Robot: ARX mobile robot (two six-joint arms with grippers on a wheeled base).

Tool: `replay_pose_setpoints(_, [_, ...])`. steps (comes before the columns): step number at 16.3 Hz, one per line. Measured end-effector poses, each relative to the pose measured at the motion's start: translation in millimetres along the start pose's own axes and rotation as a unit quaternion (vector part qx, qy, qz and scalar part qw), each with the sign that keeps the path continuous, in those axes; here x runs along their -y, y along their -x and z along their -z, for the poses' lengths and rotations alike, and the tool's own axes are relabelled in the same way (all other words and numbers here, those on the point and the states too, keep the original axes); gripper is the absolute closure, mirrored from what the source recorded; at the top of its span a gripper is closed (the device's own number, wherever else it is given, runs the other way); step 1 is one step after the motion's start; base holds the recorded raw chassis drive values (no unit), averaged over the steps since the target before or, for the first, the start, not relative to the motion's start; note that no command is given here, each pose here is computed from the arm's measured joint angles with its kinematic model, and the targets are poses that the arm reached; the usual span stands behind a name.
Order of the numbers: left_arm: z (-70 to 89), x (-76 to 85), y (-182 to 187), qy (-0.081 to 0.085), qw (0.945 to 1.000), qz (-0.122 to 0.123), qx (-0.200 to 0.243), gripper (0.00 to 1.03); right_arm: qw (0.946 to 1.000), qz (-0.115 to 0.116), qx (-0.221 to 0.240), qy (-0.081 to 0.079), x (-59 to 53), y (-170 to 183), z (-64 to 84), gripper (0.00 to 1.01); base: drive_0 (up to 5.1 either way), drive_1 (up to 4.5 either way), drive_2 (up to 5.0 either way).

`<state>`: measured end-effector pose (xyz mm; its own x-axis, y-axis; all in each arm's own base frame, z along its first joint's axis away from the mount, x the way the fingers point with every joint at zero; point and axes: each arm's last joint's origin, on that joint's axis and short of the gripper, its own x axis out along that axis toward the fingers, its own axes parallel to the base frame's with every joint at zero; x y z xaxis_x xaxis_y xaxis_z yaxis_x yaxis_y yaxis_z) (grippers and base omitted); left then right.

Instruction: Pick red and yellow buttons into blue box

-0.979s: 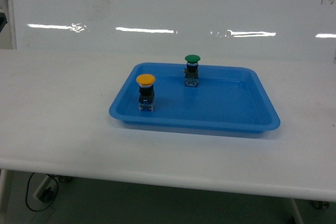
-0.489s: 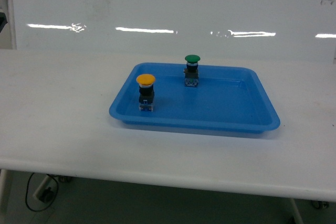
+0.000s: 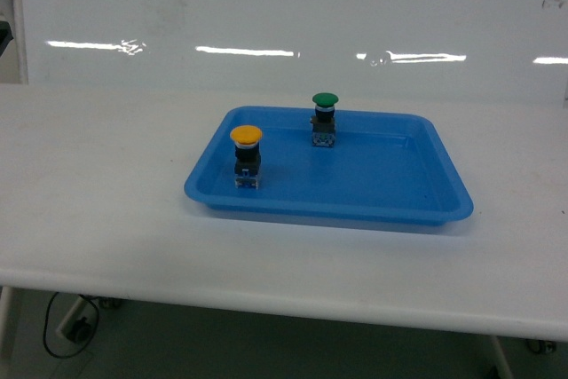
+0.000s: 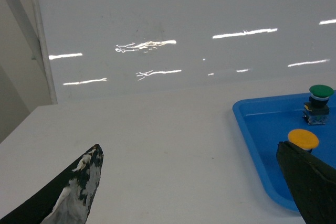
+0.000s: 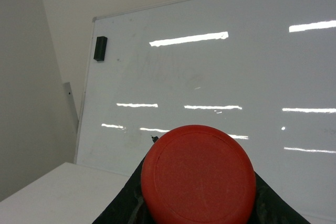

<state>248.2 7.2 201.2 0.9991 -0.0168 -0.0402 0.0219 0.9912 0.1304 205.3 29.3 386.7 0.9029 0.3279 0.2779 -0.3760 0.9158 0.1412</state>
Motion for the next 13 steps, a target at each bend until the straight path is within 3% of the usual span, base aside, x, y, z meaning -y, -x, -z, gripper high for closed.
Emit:
replay_pose_setpoints(2, [-4.6, 5.7, -13.6, -0.003, 0.9998, 0.018, -0.012, 0.05, 1.0, 0.002, -0.007, -0.003, 0.9, -1.3, 2.9, 0.73, 0.0, 0.0, 0.0])
replay_pose_setpoints(5, [-31.2, 21.6, -48.4, -0.016, 0.9984, 0.052, 0.01, 0.05, 1.0, 0.001, -0.005, -0.002, 0.6, -0.8, 2.1, 0.73, 0.0, 0.0, 0.0])
replay_pose_setpoints(7, [-38.8, 28.4, -63.6, -0.016, 0.9976, 0.066, 0.012, 0.05, 1.0, 0.001, -0.004, -0.002, 0.6, -0.7, 2.0, 0.73, 0.0, 0.0, 0.0])
replay_pose_setpoints(10, [-39.9, 40.0, -84.9, -0.015, 0.9963, 0.084, -0.007, 0.05, 1.0, 0.001, -0.005, -0.002, 0.6, -0.7, 2.0, 0.73, 0.0, 0.0, 0.0])
replay_pose_setpoints(11, [-38.5, 50.2, -101.8, -0.017, 0.995, 0.097, -0.017, 0.05, 1.0, 0.001, -0.004, -0.002, 0.6, -0.7, 2.0, 0.73, 0.0, 0.0, 0.0])
replay_pose_setpoints(12, [-34.3, 70.5, -137.1, -0.024, 0.9917, 0.12, -0.037, 0.05, 1.0, 0.001, -0.005, -0.002, 0.6, -0.7, 2.0, 0.73, 0.0, 0.0, 0.0])
replay_pose_setpoints(13, [-33.6, 73.7, -145.7, -0.023, 0.9912, 0.123, -0.043, 0.05, 1.0, 0.001, -0.005, -0.003, 0.6, -0.7, 2.0, 0.73, 0.0, 0.0, 0.0])
